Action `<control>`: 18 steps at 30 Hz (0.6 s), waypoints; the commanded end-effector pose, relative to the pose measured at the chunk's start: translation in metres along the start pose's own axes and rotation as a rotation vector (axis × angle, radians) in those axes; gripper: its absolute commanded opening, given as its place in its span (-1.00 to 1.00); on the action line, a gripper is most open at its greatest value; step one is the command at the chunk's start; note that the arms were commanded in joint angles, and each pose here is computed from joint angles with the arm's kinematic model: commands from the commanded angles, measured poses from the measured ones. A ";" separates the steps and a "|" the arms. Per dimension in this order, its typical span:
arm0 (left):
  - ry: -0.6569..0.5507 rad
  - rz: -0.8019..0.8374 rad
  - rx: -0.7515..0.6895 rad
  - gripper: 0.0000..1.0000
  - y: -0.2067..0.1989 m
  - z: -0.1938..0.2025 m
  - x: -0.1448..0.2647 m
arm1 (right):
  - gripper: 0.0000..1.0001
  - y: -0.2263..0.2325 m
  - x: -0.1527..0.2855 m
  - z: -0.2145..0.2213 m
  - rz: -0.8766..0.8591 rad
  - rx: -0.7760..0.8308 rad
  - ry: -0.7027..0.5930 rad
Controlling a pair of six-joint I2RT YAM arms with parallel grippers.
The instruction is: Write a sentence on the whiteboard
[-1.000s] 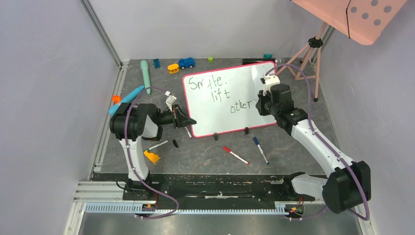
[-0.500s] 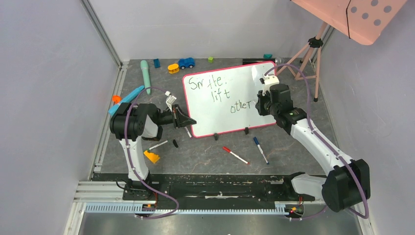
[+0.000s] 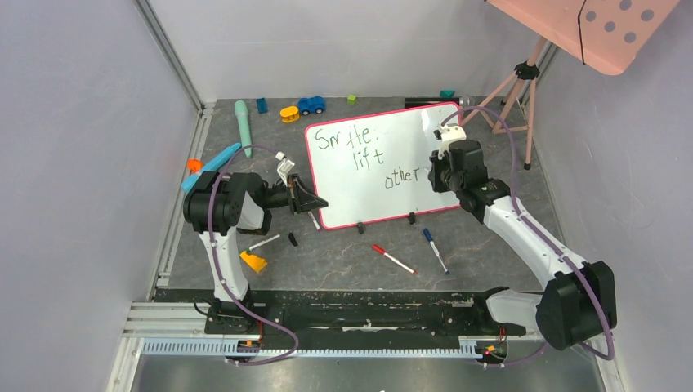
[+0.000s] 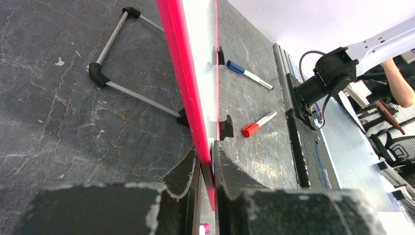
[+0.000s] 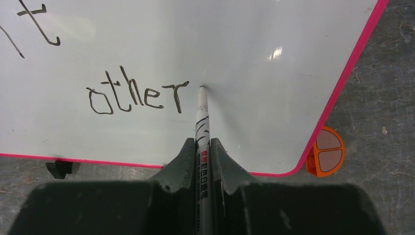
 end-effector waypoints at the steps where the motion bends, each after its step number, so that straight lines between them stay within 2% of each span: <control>1: 0.006 0.047 -0.130 -0.72 -0.001 0.004 -0.001 | -1.00 0.003 0.001 -0.025 0.009 -0.006 -0.086; 18: 0.005 0.047 -0.132 -0.72 -0.002 0.004 -0.001 | -1.00 0.005 -0.007 -0.026 0.002 0.000 -0.077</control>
Point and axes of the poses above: each gripper's point midway between its finger pads, its own x axis back along the fingers, its own y axis along the line the jaws close on, z = x × y, the point moved 6 cm from there along x, back along the fingers, and after that the axes turned 15 degrees about -x, right-handed, at the moved point
